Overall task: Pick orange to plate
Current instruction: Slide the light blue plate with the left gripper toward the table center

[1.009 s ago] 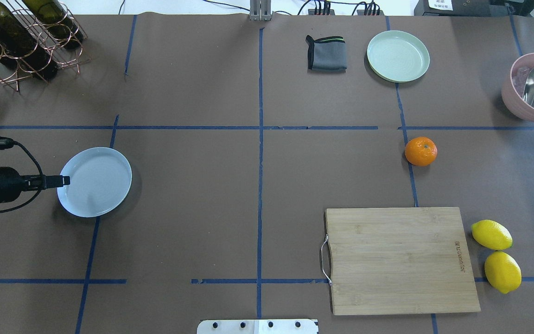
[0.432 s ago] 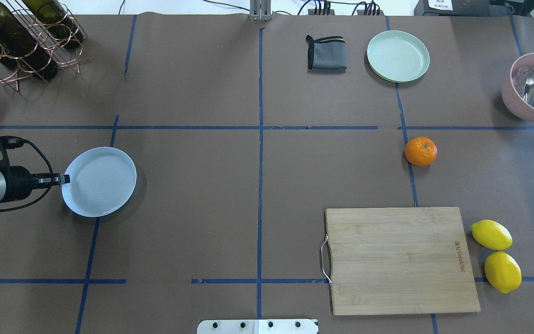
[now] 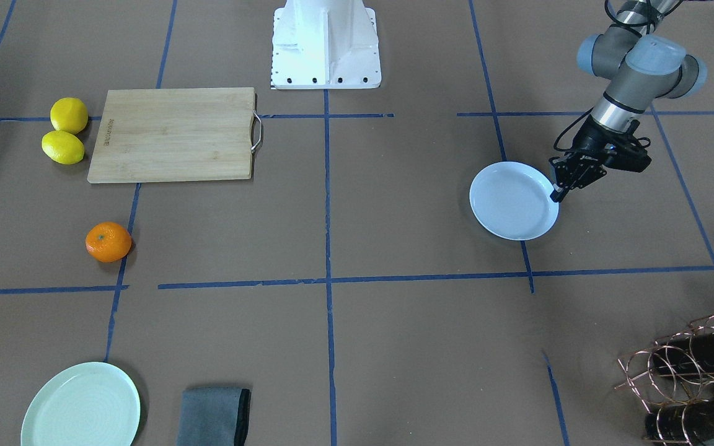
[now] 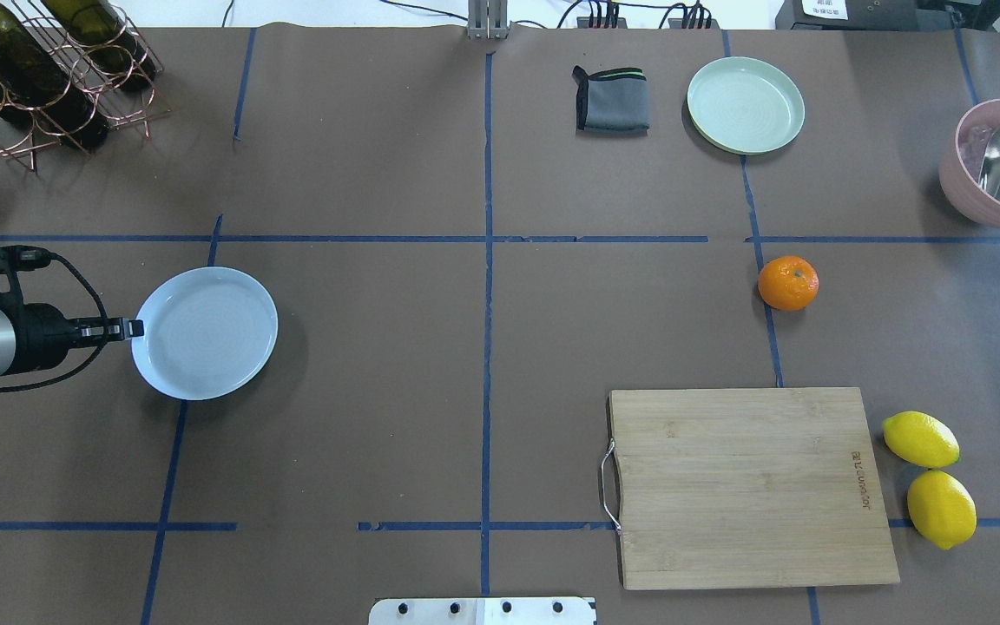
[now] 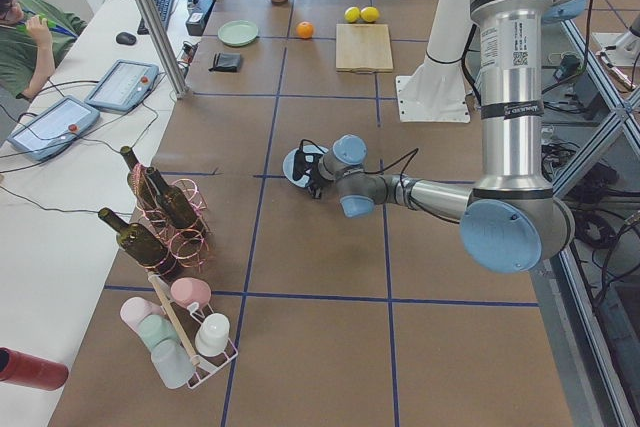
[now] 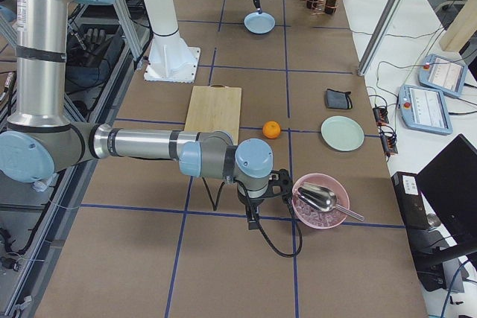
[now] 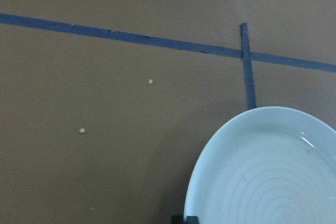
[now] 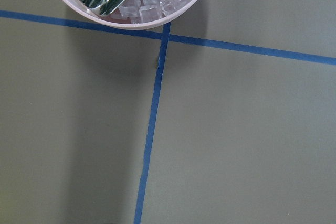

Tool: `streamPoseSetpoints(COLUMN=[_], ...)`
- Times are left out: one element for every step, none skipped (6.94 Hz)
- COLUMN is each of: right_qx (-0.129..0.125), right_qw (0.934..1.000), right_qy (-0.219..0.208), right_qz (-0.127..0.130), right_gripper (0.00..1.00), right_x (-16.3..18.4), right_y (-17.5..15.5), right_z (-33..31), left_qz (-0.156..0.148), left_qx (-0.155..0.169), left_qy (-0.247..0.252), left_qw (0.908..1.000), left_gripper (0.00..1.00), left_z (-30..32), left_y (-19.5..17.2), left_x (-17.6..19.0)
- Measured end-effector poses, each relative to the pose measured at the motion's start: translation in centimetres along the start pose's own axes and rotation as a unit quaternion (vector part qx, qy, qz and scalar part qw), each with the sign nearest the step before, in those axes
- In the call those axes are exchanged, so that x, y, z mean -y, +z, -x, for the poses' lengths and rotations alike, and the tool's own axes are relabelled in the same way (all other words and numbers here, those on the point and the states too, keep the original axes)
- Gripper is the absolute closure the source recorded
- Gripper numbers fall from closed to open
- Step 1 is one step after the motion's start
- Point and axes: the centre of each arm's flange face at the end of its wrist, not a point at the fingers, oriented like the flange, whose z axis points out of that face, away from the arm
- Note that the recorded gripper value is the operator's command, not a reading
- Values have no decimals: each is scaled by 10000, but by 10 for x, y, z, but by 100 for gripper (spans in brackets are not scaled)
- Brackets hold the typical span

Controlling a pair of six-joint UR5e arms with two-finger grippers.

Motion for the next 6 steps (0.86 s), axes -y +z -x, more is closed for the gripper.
streamPoseSetpoints(right_qx=[0, 1, 3, 5, 7, 9], right_qw=[10000, 10000, 10000, 10000, 10000, 10000], right_qy=[4, 12, 20, 29, 38, 50], right_qz=[3, 7, 13, 22, 31, 40], right_gripper=[0, 0, 0, 0, 0, 0], right_x=[0, 0, -1, -2, -4, -6], right_y=[0, 0, 1, 2, 3, 4], right_z=[0, 0, -1, -1, -2, -3], left_qz=[-64, -117, -130, -53, 114, 217], left_qx=[-216, -384, -441, -450, -501, -544], left_qy=[39, 70, 70, 54, 57, 81], left_qw=[9997, 9992, 9989, 9990, 9987, 9982], left_gripper=[100, 100, 100, 100, 100, 100], left_z=[-35, -82, -139, -194, -243, -277], left_y=[7, 23, 46, 68, 89, 105], left_x=[13, 32, 55, 66, 58, 46])
